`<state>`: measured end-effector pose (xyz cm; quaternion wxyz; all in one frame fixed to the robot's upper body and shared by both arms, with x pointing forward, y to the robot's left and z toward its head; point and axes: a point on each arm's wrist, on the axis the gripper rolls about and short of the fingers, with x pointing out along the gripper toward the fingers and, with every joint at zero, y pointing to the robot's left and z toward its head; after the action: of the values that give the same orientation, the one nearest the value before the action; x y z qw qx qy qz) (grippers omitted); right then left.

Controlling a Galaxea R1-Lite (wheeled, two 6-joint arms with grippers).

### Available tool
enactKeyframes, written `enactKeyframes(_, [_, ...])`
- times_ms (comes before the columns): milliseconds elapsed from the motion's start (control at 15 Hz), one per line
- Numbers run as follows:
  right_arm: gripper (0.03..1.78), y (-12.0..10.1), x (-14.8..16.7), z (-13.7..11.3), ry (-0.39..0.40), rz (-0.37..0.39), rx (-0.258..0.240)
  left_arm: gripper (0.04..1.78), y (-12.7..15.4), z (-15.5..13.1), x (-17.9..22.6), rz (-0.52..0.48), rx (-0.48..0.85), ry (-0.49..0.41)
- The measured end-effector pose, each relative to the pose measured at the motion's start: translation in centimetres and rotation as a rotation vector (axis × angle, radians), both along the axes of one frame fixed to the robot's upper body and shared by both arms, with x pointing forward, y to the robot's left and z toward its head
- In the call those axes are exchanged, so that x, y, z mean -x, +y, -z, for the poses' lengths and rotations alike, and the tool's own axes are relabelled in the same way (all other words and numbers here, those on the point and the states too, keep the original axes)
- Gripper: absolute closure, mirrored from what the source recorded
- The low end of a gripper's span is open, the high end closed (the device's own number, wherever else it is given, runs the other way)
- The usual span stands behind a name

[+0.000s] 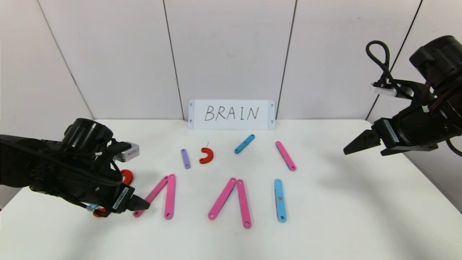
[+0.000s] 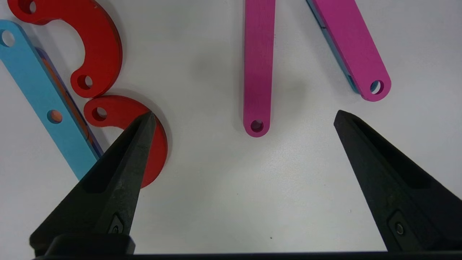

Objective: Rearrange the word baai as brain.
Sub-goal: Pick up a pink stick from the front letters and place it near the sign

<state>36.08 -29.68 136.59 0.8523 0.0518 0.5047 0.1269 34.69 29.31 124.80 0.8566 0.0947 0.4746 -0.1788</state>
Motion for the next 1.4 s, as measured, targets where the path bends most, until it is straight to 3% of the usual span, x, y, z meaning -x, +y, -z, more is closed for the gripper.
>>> enactKeyframes(867, [0.07, 0.2, 0.0, 0.1, 0.003, -0.007, 0.002, 0.09, -0.2, 0.0, 0.1, 0.013, 0.011, 0.003])
enactKeyframes(1400, [0.07, 0.2, 0.0, 0.0, 0.0, -0.006, 0.001, 0.09, -1.6, 1.7, -0.6, 0.056, -0.002, 0.038])
